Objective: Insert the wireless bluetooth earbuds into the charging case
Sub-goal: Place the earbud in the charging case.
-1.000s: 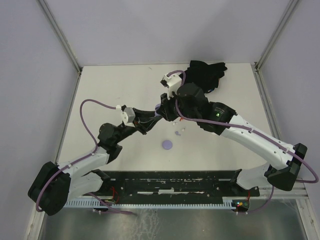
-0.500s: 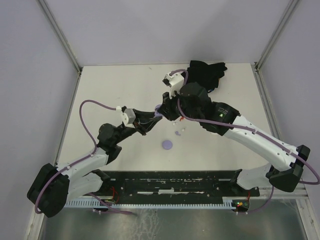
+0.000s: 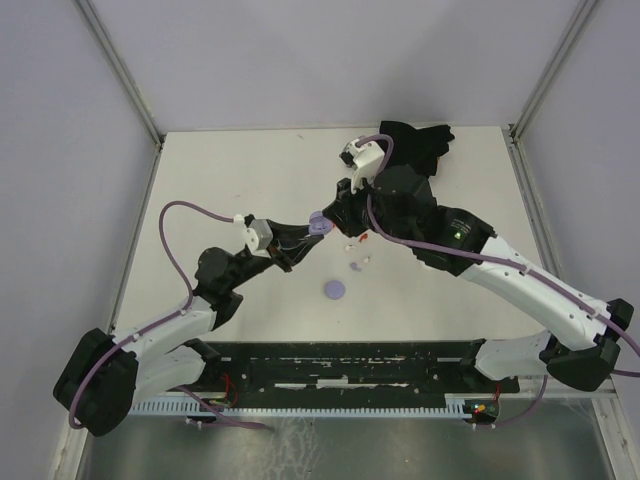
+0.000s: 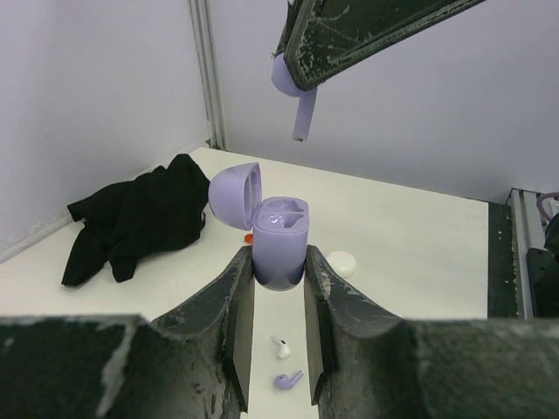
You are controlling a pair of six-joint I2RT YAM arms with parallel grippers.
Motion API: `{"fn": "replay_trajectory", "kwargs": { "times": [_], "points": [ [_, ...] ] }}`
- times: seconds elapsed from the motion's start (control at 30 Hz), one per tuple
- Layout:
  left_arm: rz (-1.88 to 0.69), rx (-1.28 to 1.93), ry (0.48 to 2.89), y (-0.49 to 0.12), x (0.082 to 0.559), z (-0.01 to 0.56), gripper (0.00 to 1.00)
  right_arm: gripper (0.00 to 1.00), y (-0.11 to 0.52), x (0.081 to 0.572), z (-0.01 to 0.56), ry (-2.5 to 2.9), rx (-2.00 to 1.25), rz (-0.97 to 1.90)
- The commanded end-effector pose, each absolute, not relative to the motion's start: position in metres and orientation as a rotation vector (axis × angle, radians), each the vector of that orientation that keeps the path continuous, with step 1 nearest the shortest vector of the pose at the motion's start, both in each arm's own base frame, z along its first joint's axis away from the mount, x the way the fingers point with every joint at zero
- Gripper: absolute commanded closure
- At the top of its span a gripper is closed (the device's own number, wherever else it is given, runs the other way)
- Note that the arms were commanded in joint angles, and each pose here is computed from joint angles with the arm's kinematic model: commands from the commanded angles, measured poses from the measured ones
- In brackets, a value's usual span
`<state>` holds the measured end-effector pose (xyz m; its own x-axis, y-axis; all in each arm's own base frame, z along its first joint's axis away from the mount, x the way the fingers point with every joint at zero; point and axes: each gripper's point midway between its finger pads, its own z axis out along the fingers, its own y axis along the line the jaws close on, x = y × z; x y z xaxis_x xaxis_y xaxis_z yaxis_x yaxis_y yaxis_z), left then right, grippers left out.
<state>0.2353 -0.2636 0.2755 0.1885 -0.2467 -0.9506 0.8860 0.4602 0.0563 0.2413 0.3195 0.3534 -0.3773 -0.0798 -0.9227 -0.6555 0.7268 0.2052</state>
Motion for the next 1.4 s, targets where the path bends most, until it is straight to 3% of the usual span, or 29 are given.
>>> {"fn": "replay_trajectory", "kwargs": {
  "times": [0.0,0.93,1.1,1.37],
  "points": [
    [-0.858,0.706,1.006,-0.257,0.234,0.296,0.97,0.95,0.317,0.246,0.365,1.835,-0.502,0.71],
    [-0.852,0.668,0.988,-0.252,0.234,0.302,0.97,0.94,0.336,0.249,0.33,1.948,-0.412,0.773],
    [-0.82,0.652,0.999,-0.249,0.239,0.298,0.97,0.81,0.335,0.25,0.331,1.981,-0.377,0.773],
    [-0.776,0.641,1.03,-0.246,0.247,0.286,0.97,0.51,0.326,0.256,0.326,2.042,-0.291,0.704]
  ]
}}
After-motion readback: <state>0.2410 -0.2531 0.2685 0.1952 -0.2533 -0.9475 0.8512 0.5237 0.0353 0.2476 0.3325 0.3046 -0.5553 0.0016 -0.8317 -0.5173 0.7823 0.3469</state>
